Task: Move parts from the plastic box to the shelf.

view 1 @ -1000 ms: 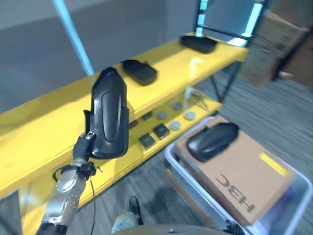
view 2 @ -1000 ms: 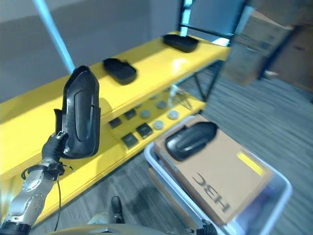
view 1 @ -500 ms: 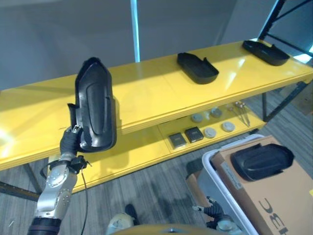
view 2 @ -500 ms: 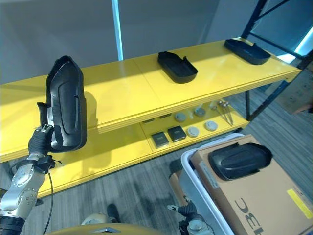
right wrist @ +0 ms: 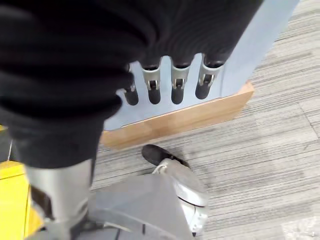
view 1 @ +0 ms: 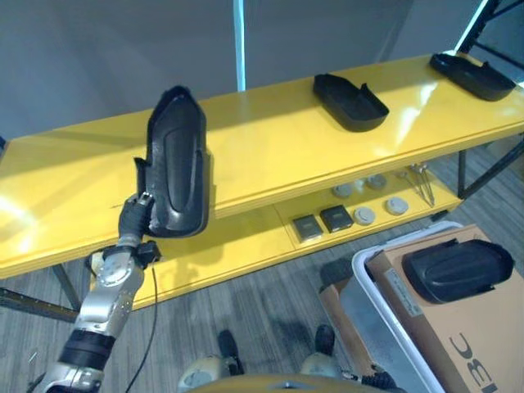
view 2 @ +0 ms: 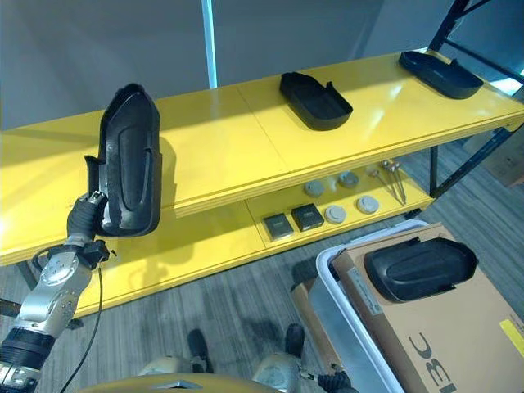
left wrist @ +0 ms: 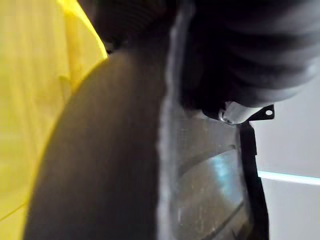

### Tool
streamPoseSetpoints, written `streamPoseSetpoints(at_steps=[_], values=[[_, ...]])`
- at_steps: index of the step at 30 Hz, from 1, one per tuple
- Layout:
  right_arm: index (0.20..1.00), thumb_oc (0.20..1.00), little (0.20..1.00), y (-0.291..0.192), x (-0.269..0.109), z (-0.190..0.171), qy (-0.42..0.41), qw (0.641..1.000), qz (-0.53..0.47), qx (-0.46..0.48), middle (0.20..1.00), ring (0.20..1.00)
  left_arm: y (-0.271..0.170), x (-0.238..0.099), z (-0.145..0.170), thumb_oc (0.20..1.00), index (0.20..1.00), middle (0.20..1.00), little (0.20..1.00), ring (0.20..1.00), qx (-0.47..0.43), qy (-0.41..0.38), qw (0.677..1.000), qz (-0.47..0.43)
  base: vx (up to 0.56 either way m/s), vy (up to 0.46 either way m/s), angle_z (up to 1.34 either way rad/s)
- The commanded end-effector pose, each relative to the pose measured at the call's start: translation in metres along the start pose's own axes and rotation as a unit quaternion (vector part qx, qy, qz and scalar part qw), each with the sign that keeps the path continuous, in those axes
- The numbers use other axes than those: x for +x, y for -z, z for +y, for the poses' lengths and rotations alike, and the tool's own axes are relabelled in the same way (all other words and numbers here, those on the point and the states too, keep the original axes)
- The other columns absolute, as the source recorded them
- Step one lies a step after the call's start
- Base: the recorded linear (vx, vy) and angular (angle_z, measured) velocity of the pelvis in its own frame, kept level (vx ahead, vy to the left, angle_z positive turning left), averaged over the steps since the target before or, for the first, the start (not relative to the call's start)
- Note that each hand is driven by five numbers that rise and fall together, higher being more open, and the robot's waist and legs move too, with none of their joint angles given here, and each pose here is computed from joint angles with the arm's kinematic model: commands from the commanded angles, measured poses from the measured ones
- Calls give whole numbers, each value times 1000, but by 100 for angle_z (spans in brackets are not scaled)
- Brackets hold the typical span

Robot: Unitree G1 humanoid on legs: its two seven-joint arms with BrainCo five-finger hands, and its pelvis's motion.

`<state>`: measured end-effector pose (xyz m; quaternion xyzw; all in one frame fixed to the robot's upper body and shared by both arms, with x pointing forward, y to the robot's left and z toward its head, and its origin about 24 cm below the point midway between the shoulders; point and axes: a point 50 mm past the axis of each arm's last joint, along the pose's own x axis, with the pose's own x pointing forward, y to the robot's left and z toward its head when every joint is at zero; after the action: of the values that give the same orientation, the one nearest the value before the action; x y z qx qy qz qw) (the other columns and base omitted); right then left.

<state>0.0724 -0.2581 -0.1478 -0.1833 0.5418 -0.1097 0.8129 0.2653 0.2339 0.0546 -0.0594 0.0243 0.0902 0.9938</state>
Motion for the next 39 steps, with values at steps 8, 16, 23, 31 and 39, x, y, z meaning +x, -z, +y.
streamPoseSetpoints(at_steps=[8,16,23,31,39], values=[[1000,1000,1000,44,-7,5,-44,994,93,-32,1000,1000,-45,22,-2,200,200,200,200,200,49,-52,995,-69,120,-140,35],[1000,1000,1000,58,-11,-1,-52,991,103,-64,1000,1000,-43,64,33,200,200,200,200,200,125,-169,978,-9,144,-12,-17],[1000,1000,1000,48,-3,-22,-39,994,81,-55,1000,1000,-78,97,49,200,200,200,200,200,140,-250,958,7,-31,47,-14],[1000,1000,1000,26,4,-23,-37,997,39,-52,1000,1000,-106,112,51,200,200,200,200,200,173,-292,940,18,-85,-4,-8],[1000,1000,1000,25,3,-14,-48,996,28,-63,1000,1000,-93,109,64,200,200,200,200,200,217,-343,910,86,34,-32,-8]])
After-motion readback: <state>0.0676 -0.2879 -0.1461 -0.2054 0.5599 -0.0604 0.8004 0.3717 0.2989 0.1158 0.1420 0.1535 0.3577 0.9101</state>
